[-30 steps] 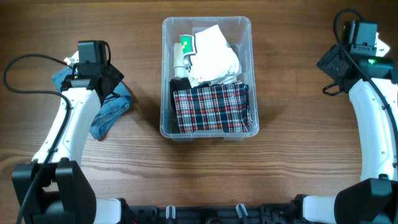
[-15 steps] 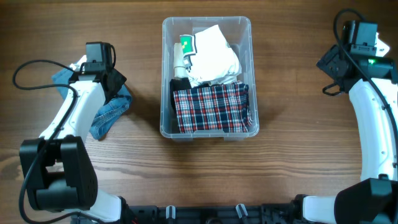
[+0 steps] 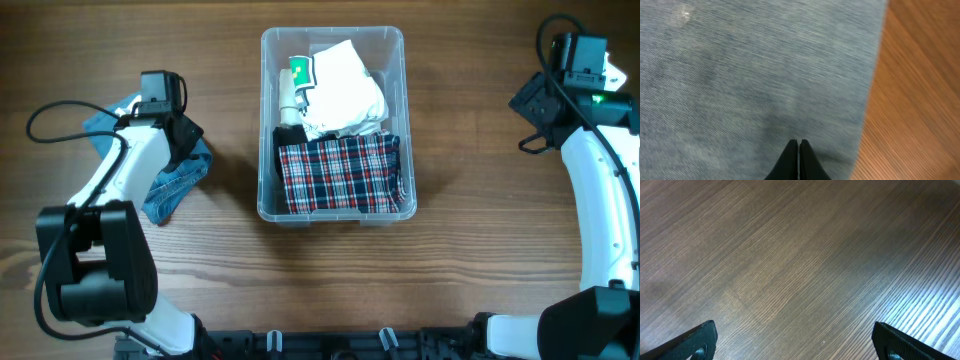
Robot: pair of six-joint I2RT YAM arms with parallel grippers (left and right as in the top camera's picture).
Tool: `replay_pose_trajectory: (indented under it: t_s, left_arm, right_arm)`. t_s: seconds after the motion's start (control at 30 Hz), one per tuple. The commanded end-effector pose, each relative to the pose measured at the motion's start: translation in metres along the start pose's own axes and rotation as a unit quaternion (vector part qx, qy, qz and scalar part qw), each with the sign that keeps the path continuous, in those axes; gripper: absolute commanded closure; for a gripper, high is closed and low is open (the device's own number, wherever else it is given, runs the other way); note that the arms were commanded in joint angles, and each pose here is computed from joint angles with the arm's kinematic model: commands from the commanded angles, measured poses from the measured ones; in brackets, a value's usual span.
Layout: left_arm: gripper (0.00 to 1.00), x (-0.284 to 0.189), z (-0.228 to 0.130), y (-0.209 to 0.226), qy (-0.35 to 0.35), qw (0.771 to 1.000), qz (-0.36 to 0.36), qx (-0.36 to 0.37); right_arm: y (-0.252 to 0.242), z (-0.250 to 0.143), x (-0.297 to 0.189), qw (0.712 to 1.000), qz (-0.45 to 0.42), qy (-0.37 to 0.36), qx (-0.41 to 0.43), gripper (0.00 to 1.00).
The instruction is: Pack container
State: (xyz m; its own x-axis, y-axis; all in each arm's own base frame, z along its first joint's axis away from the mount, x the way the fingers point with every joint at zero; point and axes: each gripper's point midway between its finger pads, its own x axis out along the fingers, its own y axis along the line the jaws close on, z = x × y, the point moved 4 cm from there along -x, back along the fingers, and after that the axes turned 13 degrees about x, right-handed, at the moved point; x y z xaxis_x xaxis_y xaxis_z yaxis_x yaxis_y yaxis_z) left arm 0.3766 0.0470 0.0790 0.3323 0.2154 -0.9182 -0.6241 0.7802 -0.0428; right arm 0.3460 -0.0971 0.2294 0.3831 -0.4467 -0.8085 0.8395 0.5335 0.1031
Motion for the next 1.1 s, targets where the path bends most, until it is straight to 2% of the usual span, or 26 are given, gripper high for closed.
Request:
replay_pose_trajectory:
  t_s: [0.0, 1.07]
  left_arm:
    - [0.96, 0.005, 0.010, 0.013, -0.005, 0.999, 0.017, -0.027]
    - [0.96, 0.015, -0.003, 0.028, 0.037, 0.998, 0.043, -0.030]
  right_arm:
    - [-0.003, -0.001, 0.005, 1.000, -0.011, 0.000, 0.000, 0.00]
    - [-0.003, -0.001, 0.005, 1.000, -0.011, 0.000, 0.001, 0.00]
